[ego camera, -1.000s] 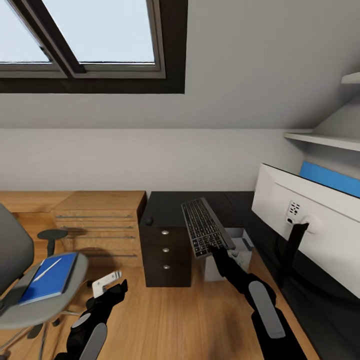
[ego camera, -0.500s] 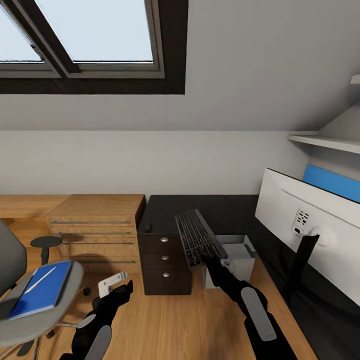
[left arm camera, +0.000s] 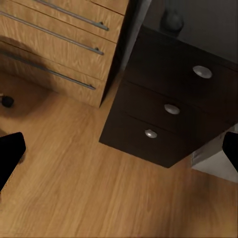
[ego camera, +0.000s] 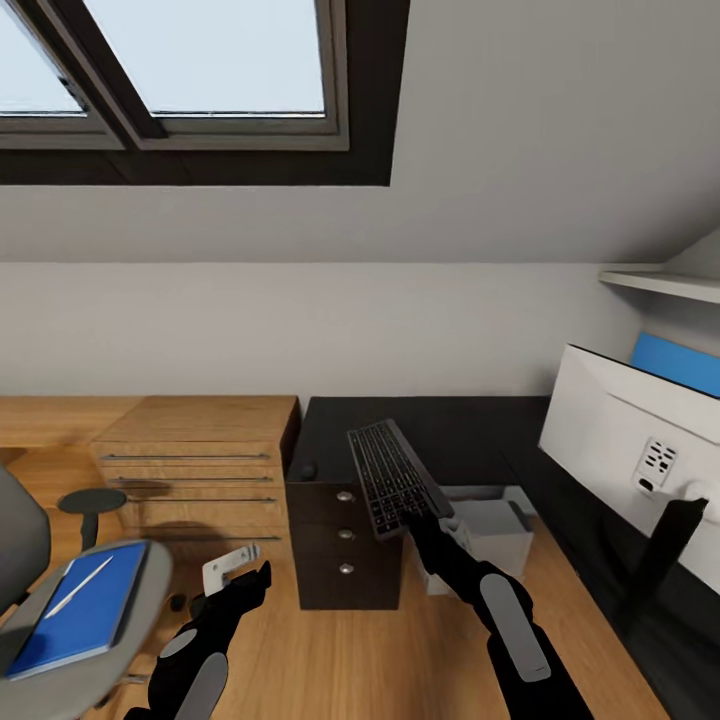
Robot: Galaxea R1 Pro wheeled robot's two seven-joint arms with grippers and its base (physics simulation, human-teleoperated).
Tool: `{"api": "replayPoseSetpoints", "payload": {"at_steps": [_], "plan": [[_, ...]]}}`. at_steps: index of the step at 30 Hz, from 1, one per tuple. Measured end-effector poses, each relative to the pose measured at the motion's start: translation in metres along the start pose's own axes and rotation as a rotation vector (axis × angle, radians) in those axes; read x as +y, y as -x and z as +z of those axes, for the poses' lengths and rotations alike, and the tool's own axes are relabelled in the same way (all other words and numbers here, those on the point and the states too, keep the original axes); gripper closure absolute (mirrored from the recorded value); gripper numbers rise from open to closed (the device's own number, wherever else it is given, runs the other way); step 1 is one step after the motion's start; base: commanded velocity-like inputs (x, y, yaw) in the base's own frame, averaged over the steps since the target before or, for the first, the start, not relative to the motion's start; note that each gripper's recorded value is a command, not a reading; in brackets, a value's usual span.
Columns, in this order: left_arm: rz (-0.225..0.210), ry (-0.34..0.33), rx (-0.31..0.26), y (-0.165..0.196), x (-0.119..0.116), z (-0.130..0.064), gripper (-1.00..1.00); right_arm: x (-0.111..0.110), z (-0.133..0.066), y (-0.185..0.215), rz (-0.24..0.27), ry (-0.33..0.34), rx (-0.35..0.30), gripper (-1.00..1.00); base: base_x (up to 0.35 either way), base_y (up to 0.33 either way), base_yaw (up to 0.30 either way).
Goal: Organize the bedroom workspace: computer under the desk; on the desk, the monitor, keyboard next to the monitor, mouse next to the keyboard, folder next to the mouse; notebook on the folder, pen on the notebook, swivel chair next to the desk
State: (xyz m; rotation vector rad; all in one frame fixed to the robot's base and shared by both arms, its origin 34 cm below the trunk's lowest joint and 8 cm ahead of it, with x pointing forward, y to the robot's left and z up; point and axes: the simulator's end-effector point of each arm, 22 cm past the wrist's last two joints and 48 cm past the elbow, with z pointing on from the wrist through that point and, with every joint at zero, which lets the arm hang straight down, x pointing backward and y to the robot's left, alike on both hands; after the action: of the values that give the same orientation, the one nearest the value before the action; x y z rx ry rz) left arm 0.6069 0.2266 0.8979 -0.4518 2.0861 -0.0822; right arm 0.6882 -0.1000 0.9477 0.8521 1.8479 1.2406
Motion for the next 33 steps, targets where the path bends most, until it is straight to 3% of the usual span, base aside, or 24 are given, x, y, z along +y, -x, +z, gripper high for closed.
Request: {"api": "replayPoseSetpoints", "payload": {"at_steps": [5,7,8,9,14,24,30,33], "plan": [[0.0,-0.001,0.0,0.0,0.0,0.0,-1.0,0.0,0.0,-0.001,0.011,0.003,0.003,1.0,0.248,0.203,0.0],[0.0,-0.001,0.0,0.0,0.0,0.0,-1.0,0.004,0.0,-0.001,0.042,0.019,0.004,1.0,0.248,0.203,0.0],[0.001,-0.002,0.001,0.0,-0.001,0.0,-1.0,0.008,0.0,-0.001,0.081,0.038,0.005,1.0,0.25,0.203,0.0],[0.004,-0.005,0.003,-0.002,-0.003,0.0,-1.0,0.016,0.0,-0.001,0.151,0.072,0.007,1.0,0.25,0.203,0.0],[0.008,-0.007,0.004,-0.003,-0.004,-0.001,-1.0,0.021,-0.001,-0.001,0.212,0.099,0.01,1.0,0.251,0.203,0.0],[0.009,-0.012,0.004,-0.003,-0.006,-0.001,-1.0,0.024,-0.001,0.002,0.221,0.11,0.007,1.0,0.243,0.123,0.0],[0.017,-0.02,0.007,-0.005,-0.01,-0.002,-1.0,0.023,-0.002,0.004,0.216,0.109,0.004,1.0,0.263,-0.091,0.0],[0.041,-0.045,0.014,-0.011,-0.023,-0.005,-1.0,0.022,-0.003,0.006,0.21,0.108,0.003,1.0,0.268,-0.155,0.0]]}}
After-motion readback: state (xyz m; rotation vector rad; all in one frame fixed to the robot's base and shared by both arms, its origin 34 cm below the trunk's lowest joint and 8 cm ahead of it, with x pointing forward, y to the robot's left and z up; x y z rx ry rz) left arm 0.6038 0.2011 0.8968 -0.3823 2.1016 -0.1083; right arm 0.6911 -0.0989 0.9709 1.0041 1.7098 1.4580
